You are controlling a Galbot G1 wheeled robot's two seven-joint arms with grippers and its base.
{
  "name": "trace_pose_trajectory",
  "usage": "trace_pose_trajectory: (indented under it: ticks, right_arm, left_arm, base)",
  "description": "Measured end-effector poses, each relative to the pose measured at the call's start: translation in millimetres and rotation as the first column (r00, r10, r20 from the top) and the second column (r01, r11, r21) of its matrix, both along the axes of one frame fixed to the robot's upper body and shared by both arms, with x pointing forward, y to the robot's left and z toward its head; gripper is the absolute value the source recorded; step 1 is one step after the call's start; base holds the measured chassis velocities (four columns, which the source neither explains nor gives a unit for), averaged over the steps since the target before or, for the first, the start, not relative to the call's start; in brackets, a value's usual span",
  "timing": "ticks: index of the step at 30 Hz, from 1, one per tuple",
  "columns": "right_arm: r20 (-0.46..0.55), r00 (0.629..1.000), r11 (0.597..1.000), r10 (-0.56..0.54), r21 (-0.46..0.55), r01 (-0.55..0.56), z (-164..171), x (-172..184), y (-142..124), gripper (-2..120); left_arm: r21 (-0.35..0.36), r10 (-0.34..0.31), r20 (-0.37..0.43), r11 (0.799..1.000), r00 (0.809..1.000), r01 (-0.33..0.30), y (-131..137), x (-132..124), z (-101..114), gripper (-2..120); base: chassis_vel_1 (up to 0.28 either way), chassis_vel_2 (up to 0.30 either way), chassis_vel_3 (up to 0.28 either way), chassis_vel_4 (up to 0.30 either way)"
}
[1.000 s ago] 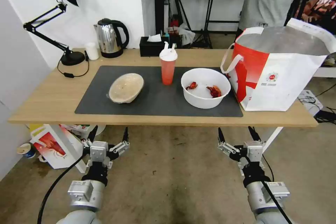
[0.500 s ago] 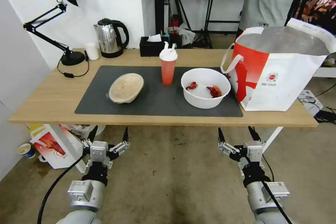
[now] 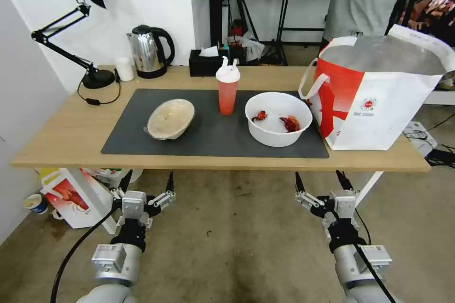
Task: Pick up the trash from the table and place it into the takeout bag.
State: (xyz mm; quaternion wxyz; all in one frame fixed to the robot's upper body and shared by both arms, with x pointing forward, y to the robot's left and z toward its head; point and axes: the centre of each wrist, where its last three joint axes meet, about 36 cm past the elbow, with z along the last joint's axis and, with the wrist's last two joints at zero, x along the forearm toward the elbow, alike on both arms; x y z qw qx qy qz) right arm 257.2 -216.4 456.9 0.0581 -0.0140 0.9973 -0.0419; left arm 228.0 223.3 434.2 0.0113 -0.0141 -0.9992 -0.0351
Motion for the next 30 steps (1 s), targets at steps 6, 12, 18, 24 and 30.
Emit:
trace_pose_trajectory:
  ticks: [6, 12, 18, 24, 30]
  right_arm:
    - [0.226, 0.974, 1.0, 0.005, -0.016, -0.001, 42.8, 37.2, 11.0, 100]
    - [0.364, 0.931, 1.0, 0.022, -0.025, -0.014, 77.7, 46.8, 14.6, 100]
    - [0.427, 0.901, 0.997, 0.075, -0.03, -0.069, 113.4, 30.6, 13.0, 100]
    - [0.343, 0.931, 0.992, 0.122, -0.021, -0.123, 108.9, 26.4, 11.8, 100]
    - [0.235, 0.949, 0.976, 0.213, 0.002, -0.219, 100.9, 21.8, 13.1, 100]
  left_arm:
    - [0.0, 0.0, 0.0, 1.0, 1.0, 0.0, 0.0, 0.0, 0.0, 100]
    - [0.0, 0.0, 0.0, 1.0, 1.0, 0.0, 0.0, 0.0, 0.0, 100]
    - [0.0, 0.0, 0.0, 1.0, 1.0, 0.0, 0.0, 0.0, 0.0, 100]
    - [0.0, 0.0, 0.0, 1.0, 1.0, 0.0, 0.0, 0.0, 0.0, 100]
    - [0.0, 0.0, 0.0, 1.0, 1.0, 0.0, 0.0, 0.0, 0.0, 100]
  base:
    - [0.0, 0.0, 0.0, 0.0]
    - [0.0, 0.0, 0.0, 0.0]
    - [0.0, 0.0, 0.0, 0.0]
    - [0.0, 0.0, 0.0, 0.0]
    - [0.0, 0.0, 0.0, 0.0]
